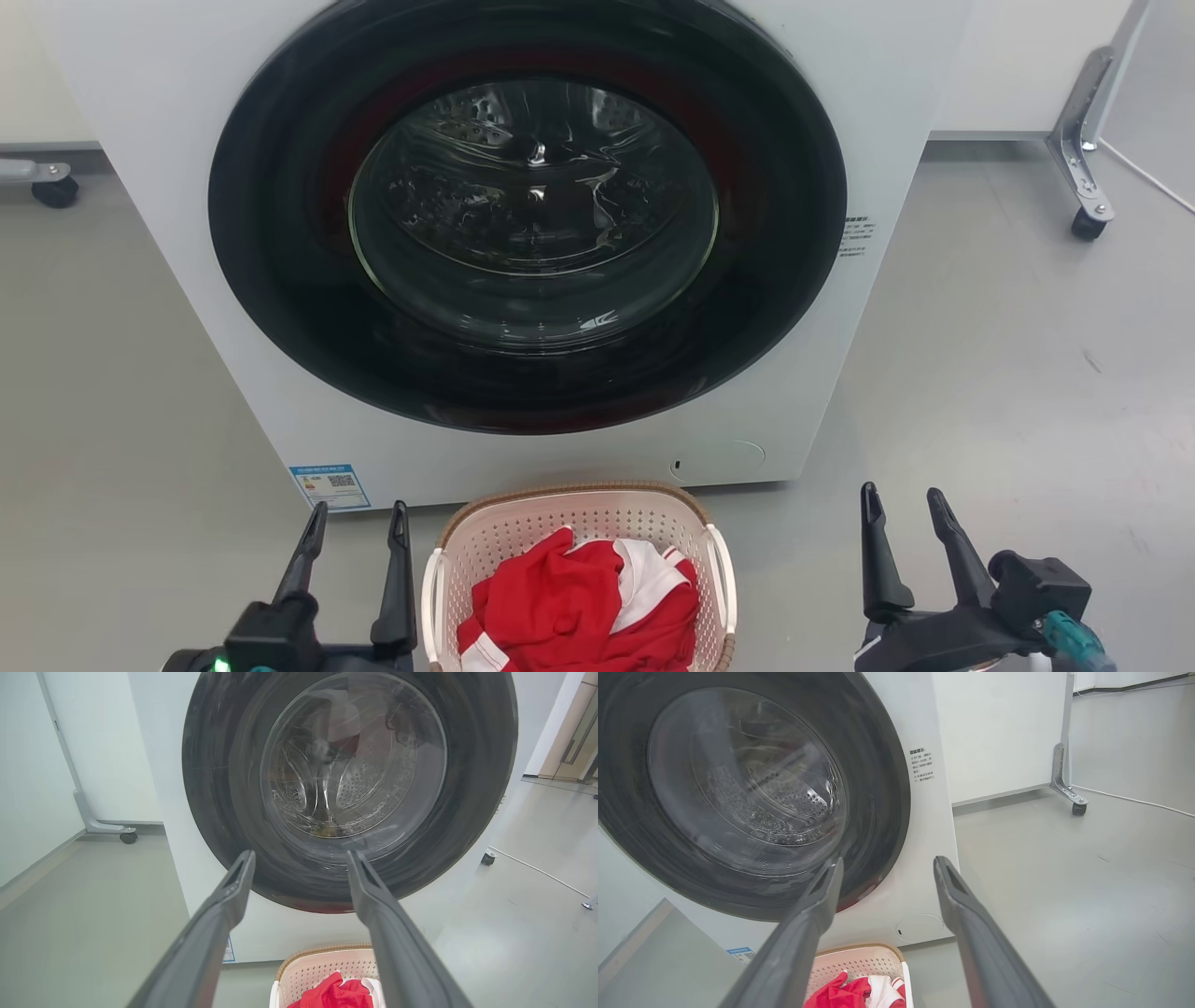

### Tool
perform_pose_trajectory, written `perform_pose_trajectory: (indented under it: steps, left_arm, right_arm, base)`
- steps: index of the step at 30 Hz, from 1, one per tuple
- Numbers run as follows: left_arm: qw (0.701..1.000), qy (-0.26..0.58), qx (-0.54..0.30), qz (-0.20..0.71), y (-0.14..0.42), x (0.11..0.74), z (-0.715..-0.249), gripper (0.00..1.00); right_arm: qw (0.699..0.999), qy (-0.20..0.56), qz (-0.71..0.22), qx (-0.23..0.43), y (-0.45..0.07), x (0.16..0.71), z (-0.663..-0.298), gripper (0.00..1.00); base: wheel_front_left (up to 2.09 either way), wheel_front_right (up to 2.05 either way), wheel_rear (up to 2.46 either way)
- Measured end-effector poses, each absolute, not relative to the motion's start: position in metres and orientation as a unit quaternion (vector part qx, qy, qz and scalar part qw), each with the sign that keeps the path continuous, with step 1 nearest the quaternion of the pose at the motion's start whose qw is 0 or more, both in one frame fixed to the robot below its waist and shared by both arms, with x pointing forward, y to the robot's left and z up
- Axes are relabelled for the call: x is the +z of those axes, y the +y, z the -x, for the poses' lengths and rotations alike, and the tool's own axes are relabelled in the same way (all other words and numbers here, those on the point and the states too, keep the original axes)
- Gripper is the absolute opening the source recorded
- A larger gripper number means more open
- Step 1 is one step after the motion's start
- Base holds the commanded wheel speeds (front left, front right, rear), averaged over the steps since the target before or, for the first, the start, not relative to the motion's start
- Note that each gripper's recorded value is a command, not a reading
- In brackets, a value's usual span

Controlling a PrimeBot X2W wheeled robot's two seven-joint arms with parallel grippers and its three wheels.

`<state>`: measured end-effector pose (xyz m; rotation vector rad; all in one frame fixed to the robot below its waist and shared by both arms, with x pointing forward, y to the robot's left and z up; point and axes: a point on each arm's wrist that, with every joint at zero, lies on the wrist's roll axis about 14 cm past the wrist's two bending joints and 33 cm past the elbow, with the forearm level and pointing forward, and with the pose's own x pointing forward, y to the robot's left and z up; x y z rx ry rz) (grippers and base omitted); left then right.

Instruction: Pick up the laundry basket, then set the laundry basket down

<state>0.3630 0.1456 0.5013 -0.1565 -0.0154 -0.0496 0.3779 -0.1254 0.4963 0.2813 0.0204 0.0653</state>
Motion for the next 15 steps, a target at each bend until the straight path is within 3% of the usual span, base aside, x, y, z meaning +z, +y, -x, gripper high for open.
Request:
perform_pose_trajectory:
  steps: [15]
  left_arm:
    - [0.997, -0.059, -0.046, -0.033, 0.132, 0.518, -0.357, 1.00]
  right_arm:
    - [0.997, -0.045, -0.035, 0.058, -0.110, 0.516, -0.376, 1.00]
  base:
    - [0.00, 0.00, 0.00]
